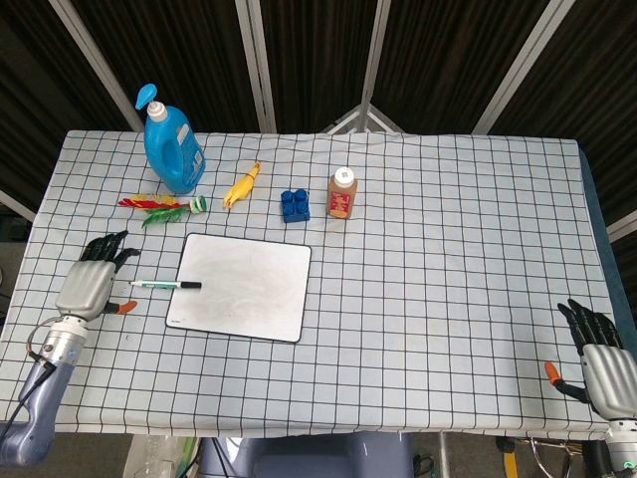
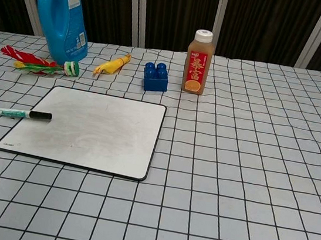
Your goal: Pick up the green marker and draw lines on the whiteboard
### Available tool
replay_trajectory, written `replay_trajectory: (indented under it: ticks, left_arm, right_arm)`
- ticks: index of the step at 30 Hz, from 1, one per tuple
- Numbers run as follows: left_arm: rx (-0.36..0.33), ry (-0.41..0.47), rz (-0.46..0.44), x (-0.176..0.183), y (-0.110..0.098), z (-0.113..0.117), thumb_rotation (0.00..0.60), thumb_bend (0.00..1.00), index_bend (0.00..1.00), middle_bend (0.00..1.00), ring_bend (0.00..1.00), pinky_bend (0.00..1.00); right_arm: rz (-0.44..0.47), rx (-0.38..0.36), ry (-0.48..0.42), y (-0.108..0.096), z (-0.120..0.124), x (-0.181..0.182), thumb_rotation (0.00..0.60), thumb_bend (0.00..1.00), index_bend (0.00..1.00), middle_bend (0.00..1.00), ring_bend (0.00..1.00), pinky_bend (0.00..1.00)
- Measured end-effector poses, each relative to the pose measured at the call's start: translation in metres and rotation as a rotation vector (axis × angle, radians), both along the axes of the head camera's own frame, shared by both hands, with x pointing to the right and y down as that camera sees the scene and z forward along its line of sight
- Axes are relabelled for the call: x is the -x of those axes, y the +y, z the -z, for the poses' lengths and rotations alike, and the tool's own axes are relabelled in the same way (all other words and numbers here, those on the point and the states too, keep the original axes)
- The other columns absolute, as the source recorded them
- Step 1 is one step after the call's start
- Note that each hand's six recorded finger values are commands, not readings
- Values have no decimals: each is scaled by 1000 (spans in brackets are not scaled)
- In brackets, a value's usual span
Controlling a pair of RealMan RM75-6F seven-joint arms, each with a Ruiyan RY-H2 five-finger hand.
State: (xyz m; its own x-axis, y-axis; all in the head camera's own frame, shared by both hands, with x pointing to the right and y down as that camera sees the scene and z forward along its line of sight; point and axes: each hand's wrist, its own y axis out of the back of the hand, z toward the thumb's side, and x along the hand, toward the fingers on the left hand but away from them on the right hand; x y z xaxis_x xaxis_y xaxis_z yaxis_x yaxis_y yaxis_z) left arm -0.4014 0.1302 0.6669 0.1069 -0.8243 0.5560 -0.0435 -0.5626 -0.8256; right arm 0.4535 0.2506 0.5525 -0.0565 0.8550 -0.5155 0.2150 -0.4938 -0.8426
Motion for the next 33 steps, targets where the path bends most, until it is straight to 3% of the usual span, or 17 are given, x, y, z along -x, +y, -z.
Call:
replay_trajectory:
  ticks: [8,33]
  left_arm:
    - [39,-50,-44,-19,-5,-32,600,337,419,30,0,0]
    - [98,-83,-50,-37,-10,-70,600,418,447,38,0,0]
  right_arm:
    - [-9,2,-7,-1,-1,-1,600,354,0,0,0,0]
    - [-23,6,-16,-1,-1,-2,600,354,0,0,0,0]
